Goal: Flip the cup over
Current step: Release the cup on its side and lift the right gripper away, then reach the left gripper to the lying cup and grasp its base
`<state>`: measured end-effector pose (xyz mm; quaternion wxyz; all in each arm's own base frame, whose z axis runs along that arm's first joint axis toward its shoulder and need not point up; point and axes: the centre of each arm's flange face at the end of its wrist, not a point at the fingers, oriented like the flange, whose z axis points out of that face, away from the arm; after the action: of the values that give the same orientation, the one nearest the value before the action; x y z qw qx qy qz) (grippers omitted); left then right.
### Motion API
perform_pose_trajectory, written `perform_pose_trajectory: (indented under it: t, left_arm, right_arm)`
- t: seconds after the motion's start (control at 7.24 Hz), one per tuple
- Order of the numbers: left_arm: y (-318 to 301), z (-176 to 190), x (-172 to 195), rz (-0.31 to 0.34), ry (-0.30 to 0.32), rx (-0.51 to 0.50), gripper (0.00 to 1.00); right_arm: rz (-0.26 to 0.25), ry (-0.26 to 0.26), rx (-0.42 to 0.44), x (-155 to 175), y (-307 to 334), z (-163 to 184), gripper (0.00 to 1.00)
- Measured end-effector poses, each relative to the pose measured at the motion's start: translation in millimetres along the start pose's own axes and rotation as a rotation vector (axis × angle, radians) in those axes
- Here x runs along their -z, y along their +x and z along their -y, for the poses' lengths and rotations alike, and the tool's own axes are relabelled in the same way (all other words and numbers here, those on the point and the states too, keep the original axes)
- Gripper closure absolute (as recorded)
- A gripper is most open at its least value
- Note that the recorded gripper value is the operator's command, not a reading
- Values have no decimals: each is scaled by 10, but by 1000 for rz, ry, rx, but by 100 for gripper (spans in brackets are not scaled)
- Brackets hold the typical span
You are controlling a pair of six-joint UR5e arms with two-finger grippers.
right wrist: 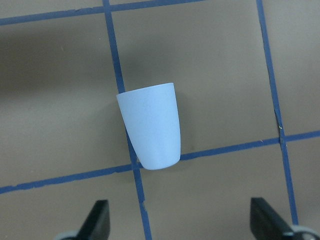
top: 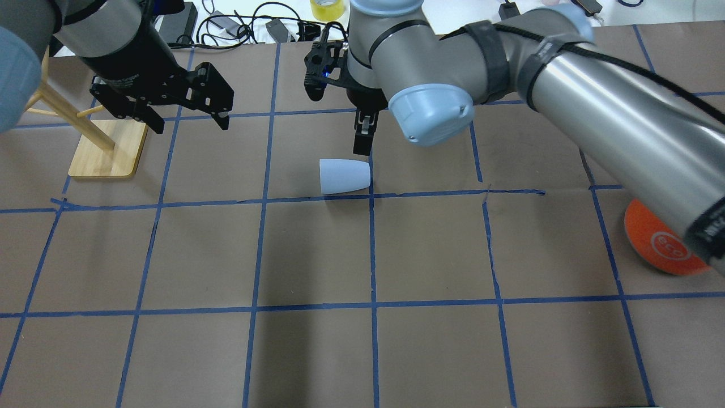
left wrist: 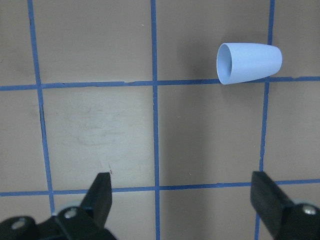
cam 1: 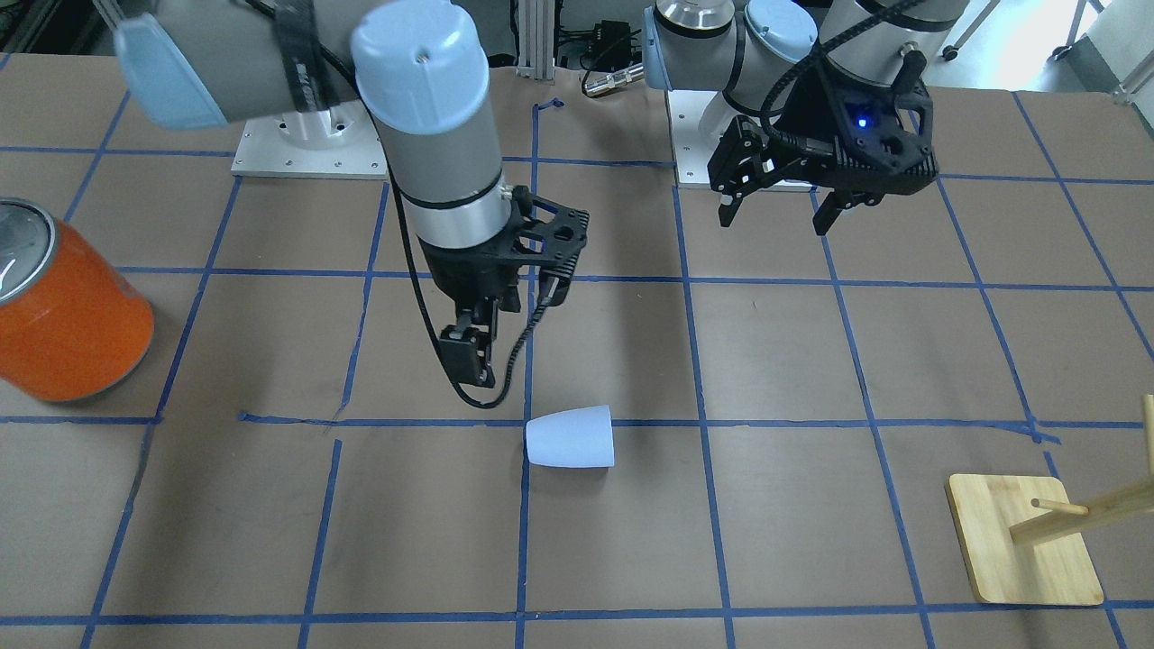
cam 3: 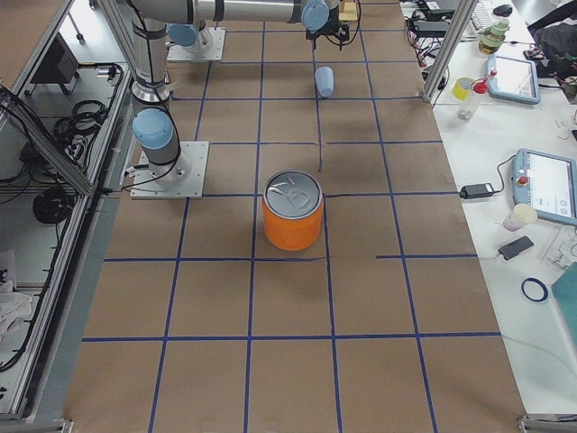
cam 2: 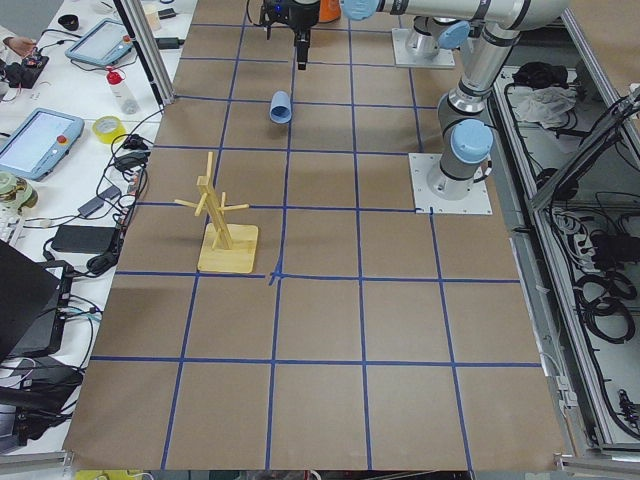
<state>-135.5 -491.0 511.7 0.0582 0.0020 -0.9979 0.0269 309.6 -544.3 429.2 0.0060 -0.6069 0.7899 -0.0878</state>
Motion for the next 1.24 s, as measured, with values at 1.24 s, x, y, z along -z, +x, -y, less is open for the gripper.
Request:
perform_pose_trajectory:
  t: [1.24]
  left_arm:
    - [-299, 773, -2588, -611, -69, 106, 0]
  right_arm:
    - [37, -128, -1048, 1186, -105, -1355, 0]
